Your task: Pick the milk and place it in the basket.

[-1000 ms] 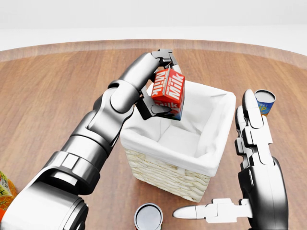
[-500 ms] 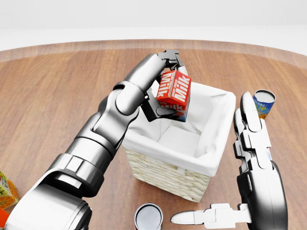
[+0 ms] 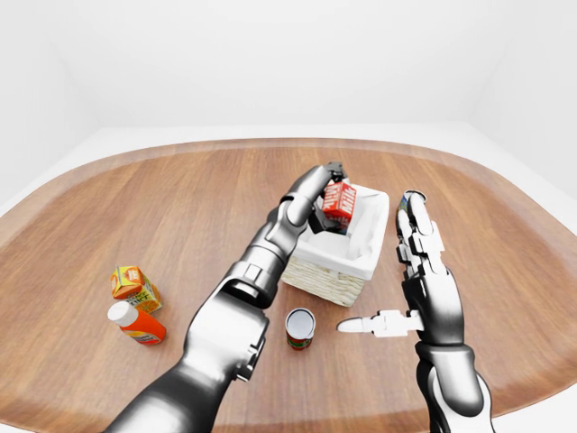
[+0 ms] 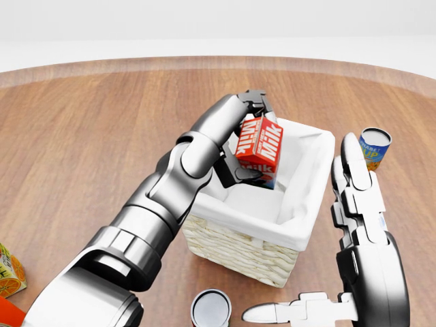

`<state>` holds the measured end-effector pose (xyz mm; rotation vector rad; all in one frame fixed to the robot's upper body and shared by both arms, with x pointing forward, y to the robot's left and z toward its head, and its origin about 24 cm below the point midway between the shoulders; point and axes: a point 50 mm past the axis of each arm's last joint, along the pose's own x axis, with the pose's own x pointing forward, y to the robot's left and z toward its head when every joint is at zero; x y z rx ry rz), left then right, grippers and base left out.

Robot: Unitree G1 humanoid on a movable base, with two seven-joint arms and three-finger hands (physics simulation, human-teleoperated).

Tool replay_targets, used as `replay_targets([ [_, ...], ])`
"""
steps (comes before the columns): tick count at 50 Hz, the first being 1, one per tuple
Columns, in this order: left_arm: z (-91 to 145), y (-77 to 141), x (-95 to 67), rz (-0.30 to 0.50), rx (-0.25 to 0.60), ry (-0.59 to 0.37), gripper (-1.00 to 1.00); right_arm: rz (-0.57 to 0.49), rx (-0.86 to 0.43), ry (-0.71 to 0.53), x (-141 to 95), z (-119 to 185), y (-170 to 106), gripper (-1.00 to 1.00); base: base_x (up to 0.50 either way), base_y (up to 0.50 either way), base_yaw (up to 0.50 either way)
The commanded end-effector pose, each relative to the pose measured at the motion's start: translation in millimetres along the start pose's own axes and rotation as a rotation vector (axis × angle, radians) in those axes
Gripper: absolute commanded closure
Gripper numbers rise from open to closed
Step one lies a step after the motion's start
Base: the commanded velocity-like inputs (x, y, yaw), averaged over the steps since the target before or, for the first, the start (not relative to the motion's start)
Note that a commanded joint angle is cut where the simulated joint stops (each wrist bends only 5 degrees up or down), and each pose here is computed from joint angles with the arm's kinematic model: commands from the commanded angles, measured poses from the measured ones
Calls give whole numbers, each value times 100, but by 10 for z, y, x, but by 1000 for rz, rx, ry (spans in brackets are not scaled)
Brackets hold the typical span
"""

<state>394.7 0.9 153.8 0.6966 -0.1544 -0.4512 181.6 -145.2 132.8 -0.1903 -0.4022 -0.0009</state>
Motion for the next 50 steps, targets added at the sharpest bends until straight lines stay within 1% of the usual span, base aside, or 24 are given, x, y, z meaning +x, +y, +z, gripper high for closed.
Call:
replay_targets([
  [1, 55, 27, 19, 47, -43, -6, 100, 5, 3, -1, -4, -1, 3, -100, 0, 0, 0],
  [7, 32, 26, 20, 58, -42, 7, 100, 6, 3, -3, -3, 6, 1, -100, 0, 0, 0],
  [8, 33, 31, 20, 68, -45, 8, 28, 6, 3, -3, -3, 8, 1, -100, 0, 0, 0],
  [9, 34, 39, 20, 80, -46, 8, -91, 5, 2, -4, -2, 9, 0, -100, 0, 0, 0],
  [10, 37, 50, 21, 90, -55, 8, -100, 4, 2, -4, -2, 6, -3, -100, 0, 0, 0],
  [16, 28, 97, -2, 96, -81, -14, -100, 3, 4, -3, -4, 4, -5, -100, 0, 0, 0],
  [22, 58, 175, -183, 126, -135, -145, -100, 9, 0, 0, -14, -18, 18, -100, 0, 0, 0],
  [23, 26, 223, -322, 127, -195, -175, -100, 12, -3, 1, -15, -19, 24, -100, 0, 0, 0],
  [25, 32, 333, -489, 159, -264, -191, -100, 11, -4, 0, -15, -14, 23, -100, 0, 0, 0],
  [26, 100, 423, -625, 168, -316, -253, -100, 12, -4, 2, -15, -25, 27, -100, 0, 0, 0],
  [28, 246, 576, -869, 220, -343, -388, -100, 12, -8, 3, -13, -34, 36, -100, 0, 0, 0],
  [30, 485, 800, -1259, 283, -391, -605, -100, 14, -9, 5, -11, -33, 40, -100, 0, 0, 0],
  [31, 639, 987, -1563, 357, -440, -769, -100, 13, -10, 3, -13, -28, 39, -100, 0, 0, 0],
  [32, 814, 1229, -2034, 471, -501, -1005, -100, 14, -10, 3, -14, -28, 39, -100, 0, 0, 0],
  [33, 889, 1401, -2419, 568, -564, -1184, -100, 14, -11, 3, -12, -31, 44, -100, 0, 0, 0],
  [35, 881, 1619, -2874, 642, -784, -1403, -100, 17, -12, 6, -9, -47, 54, -100, 0, 0, 0],
  [36, 851, 1751, -3209, 665, -926, -1504, -100, 20, -15, 6, -14, -50, 67, -100, 0, 0, 0],
  [37, 852, 1796, -3298, 600, -1016, -1444, -100, 21, -15, 4, -17, -45, 65, -100, 0, 0, 0],
  [38, 862, 1804, -3297, 558, -1039, -1336, -100, 21, -14, 5, -14, -44, 62, -100, 0, 0, 0],
  [39, 854, 1793, -3301, 543, -1026, -1248, -100, 20, -14, 6, -9, -47, 60, -100, 0, 0, 0],
  [41, 808, 1750, -3360, 535, -971, -1139, -100, 19, -14, 8, -8, -54, 61, -100, 0, 0, 0],
  [44, 693, 1721, -3376, 557, -961, -1050, -100, 20, -15, 8, -9, -55, 67, -100, 0, 0, 0],
  [48, 423, 1578, -3252, 661, -836, -965, -100, 20, -19, 7, -12, -54, 70, -100, 0, 0, 0],
  [50, 281, 1454, -3187, 669, -803, -913, -100, 19, -17, 9, -9, -59, 65, -100, 0, 0, 0],
])
